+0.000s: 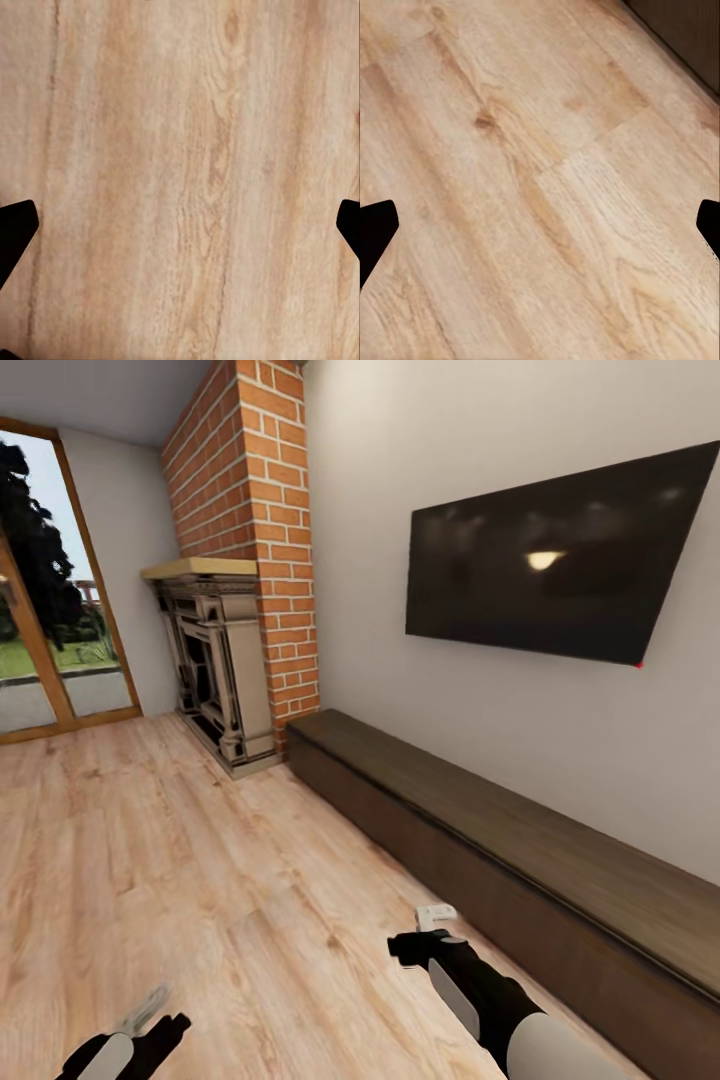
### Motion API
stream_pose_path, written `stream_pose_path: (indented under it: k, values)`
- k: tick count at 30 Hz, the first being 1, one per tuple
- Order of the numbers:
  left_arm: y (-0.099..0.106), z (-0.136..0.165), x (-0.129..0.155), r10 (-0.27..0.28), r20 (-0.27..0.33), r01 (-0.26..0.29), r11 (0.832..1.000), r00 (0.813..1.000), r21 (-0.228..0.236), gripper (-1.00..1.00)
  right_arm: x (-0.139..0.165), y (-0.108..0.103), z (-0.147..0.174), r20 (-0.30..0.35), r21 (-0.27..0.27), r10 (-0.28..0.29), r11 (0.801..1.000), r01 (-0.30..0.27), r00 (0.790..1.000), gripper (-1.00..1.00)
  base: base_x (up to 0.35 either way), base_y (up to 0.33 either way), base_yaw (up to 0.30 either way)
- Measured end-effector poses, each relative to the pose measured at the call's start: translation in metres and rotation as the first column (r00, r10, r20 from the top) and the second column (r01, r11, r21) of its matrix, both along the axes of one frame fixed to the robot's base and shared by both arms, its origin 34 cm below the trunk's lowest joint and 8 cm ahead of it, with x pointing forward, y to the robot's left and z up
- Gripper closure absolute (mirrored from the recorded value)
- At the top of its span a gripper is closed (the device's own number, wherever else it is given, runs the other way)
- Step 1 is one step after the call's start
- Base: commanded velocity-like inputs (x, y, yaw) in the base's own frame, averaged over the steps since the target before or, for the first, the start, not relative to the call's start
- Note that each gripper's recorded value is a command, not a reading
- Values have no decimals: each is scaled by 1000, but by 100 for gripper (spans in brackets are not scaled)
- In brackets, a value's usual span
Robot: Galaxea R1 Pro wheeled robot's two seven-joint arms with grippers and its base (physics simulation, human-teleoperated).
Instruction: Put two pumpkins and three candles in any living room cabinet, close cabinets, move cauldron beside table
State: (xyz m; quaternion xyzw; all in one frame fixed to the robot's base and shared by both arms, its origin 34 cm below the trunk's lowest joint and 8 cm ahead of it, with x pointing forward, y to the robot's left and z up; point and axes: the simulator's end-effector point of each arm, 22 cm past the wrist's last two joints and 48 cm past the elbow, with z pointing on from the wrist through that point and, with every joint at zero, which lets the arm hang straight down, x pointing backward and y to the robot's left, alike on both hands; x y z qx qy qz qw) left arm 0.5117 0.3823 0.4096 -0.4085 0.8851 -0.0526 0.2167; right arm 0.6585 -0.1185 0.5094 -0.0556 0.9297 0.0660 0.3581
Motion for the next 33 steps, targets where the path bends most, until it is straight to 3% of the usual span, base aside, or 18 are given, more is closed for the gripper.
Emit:
stream_pose_path:
  k: [10, 33]
  values:
    - [1, -3, -4, 5, -10, -5, 1000, 1000, -1, -100, 0, 1, 0, 1, 0, 5, 1000, -5, 1000, -100, 322, 68, 44]
    - [3, -7, -9, 13, -23, -13, 1000, 1000, 0, -100, 0, 0, 0, 2, -4, 3, 1000, -3, 1000, -100, 308, 177, 266]
